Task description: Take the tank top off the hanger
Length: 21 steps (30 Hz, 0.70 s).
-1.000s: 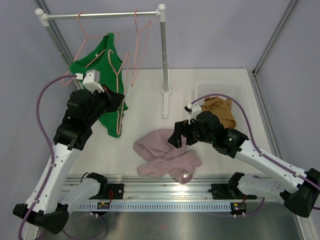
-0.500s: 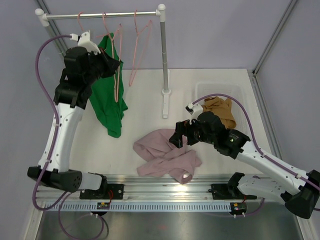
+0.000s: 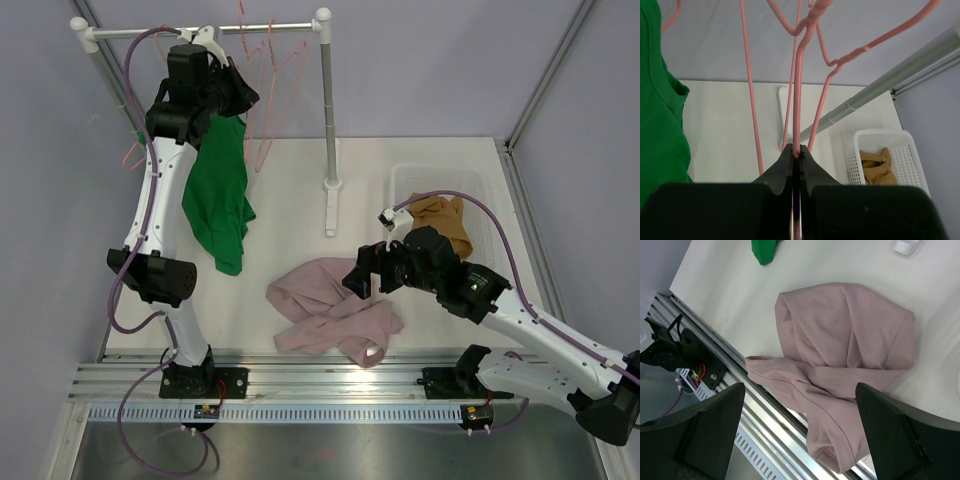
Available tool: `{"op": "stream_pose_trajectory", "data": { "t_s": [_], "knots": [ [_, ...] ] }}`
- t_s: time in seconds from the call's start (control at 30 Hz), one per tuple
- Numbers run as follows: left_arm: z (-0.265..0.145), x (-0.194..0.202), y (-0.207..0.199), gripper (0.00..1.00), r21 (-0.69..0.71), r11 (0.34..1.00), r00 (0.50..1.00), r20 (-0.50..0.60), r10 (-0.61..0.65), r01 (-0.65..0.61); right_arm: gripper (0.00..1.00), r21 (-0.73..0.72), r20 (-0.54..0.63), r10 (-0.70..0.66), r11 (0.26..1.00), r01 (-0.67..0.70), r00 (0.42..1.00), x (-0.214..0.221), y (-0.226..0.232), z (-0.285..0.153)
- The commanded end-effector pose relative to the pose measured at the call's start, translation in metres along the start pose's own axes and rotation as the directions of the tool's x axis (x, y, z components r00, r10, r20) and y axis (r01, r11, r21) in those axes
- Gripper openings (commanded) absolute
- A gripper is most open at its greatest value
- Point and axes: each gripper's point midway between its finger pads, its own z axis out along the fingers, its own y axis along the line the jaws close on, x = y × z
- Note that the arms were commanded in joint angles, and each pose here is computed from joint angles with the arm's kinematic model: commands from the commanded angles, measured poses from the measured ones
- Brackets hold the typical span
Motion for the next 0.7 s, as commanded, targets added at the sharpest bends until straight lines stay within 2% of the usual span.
{"op": "stream_pose_trajectory", "data": {
  "t_s": [0.0, 0.23, 0.3, 0.33, 0.37, 0.47, 0.5, 0.67],
  "knots": [
    [-0.003, -0.002, -0.004, 0.00, 0.028, 1.000, 1.000, -0.012, 0.009, -0.008, 0.99, -0.003, -0.002, -0.017, 1.000, 0.017, 1.000, 0.005, -0.001, 0.001],
    [-0.006, 0.008, 0.006, 0.18, -0.004, 1.000, 0.999, -0.032, 0.013, -0.013, 1.00, 0.010, -0.029, -0.030, 0.999, 0.030, 0.999, 0.008, -0.004, 0.011],
    [-0.012, 0.002, 0.003, 0.28, 0.006, 1.000, 1.000, -0.021, 0.016, -0.016, 0.99, 0.010, -0.041, -0.029, 1.000, 0.029, 0.999, 0.009, -0.004, 0.016],
    [-0.015, -0.001, 0.002, 0.36, 0.005, 1.000, 1.000, -0.014, 0.017, -0.017, 0.99, 0.009, -0.047, -0.030, 0.999, 0.031, 0.998, 0.009, -0.003, 0.018],
    [-0.018, -0.002, 0.002, 0.49, 0.003, 1.000, 1.000, -0.013, 0.018, -0.018, 1.00, 0.010, -0.060, -0.027, 1.000, 0.028, 0.998, 0.013, -0.004, 0.021],
    [-0.037, -0.014, -0.001, 0.73, -0.006, 1.000, 0.999, 0.018, 0.027, -0.027, 1.00, 0.018, -0.079, -0.022, 1.000, 0.024, 0.997, 0.016, -0.007, 0.030],
    [-0.050, -0.020, -0.003, 0.99, -0.017, 0.999, 0.999, 0.039, 0.032, -0.031, 1.00, 0.018, -0.088, -0.022, 1.000, 0.023, 0.996, 0.018, -0.007, 0.033],
    [-0.101, -0.023, -0.002, 0.99, -0.060, 0.998, 0.996, 0.083, 0.031, -0.026, 0.99, 0.075, -0.152, -0.001, 0.997, 0.013, 0.988, 0.032, -0.016, 0.056]
  ]
}}
